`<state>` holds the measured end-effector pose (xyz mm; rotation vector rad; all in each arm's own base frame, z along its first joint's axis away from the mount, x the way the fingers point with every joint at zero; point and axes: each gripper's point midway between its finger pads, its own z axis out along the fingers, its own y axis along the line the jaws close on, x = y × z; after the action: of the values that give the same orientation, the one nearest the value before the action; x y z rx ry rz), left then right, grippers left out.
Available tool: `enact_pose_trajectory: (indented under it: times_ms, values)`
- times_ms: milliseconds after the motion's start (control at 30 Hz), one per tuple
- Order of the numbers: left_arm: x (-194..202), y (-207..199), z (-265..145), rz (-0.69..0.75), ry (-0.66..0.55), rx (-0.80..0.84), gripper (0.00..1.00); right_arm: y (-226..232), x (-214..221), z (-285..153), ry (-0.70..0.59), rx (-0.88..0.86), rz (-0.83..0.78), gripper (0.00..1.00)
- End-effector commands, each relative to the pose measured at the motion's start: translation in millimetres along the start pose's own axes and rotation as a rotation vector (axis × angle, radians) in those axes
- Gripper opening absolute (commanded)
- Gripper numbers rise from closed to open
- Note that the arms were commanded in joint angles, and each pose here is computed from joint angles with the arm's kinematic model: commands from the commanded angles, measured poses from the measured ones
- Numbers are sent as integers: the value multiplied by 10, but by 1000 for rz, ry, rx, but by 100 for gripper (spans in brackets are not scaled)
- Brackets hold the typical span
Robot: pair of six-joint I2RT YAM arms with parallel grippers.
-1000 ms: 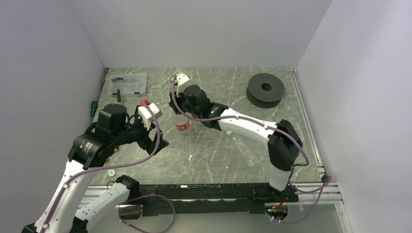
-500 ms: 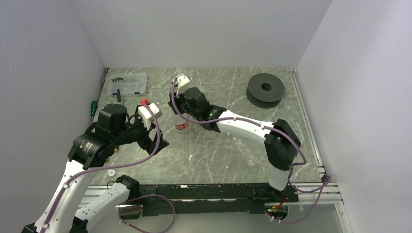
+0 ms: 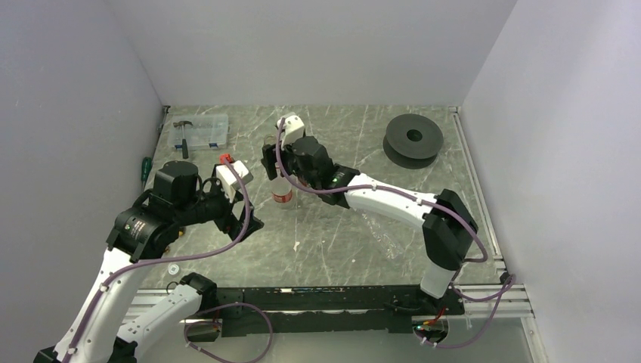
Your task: Unscrew the bottle caps
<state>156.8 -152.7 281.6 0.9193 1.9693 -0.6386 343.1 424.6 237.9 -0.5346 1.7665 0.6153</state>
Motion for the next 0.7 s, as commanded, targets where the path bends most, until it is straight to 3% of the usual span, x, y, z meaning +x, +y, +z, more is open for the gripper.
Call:
enact_pose_trajectory:
  times_ms: [0, 300, 367, 467, 667]
  values:
    - [-154, -41, -15, 10, -53, 23, 99, 8, -449, -182, -99, 7, 15, 79]
    - [-195, -46, -4, 8, -57, 31, 99, 23, -812, -476, -124, -4, 11, 99]
    - [-211, -38, 3, 3, -57, 29, 99, -56, -877, -599, -114, 27, 10, 100]
    - [-213, -52, 20, -26, -50, 38, 100, -274, -784, -778, -43, 100, 19, 100]
    - [-239, -79, 56, -43, -60, 61, 99, -1034, -109, -1258, 216, 265, 148, 100]
